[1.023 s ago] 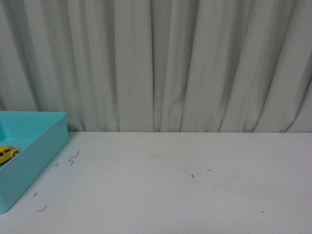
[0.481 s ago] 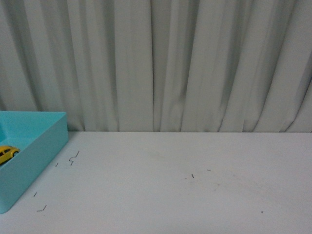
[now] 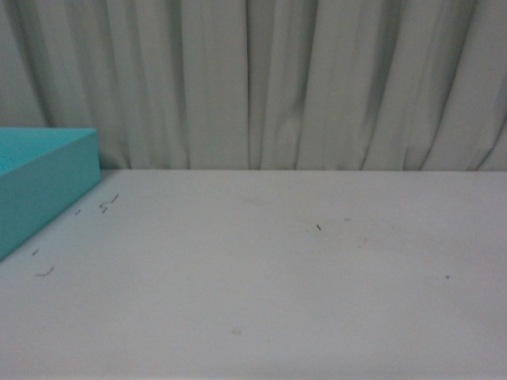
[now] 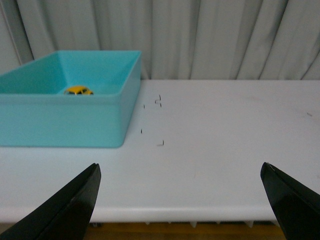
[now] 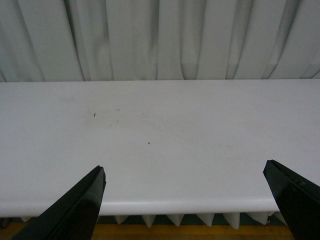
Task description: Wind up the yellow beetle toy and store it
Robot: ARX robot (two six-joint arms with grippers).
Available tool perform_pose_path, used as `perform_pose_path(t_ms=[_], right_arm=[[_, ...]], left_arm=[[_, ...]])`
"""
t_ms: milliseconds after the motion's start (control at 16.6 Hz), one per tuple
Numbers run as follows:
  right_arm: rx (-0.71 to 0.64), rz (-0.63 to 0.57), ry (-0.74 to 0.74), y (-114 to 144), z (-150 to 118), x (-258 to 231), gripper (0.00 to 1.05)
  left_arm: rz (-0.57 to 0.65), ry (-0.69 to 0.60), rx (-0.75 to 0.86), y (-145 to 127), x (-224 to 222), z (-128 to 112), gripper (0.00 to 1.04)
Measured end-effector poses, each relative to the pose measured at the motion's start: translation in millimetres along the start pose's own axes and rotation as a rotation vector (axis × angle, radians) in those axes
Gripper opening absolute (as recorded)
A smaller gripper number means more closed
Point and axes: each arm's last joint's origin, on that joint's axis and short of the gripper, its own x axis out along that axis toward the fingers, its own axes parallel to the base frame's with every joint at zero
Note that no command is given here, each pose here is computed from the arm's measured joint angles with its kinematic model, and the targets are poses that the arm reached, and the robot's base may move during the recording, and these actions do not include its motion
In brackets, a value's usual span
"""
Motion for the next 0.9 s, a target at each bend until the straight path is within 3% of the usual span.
perform_pose_path(t_ms=[902], right_arm=[[0.000,0.000,0.000,0.0,0.0,0.0,0.98]], left_arm=[[0.003,0.000,0.000,0.1,0.0,0.0,0.98]])
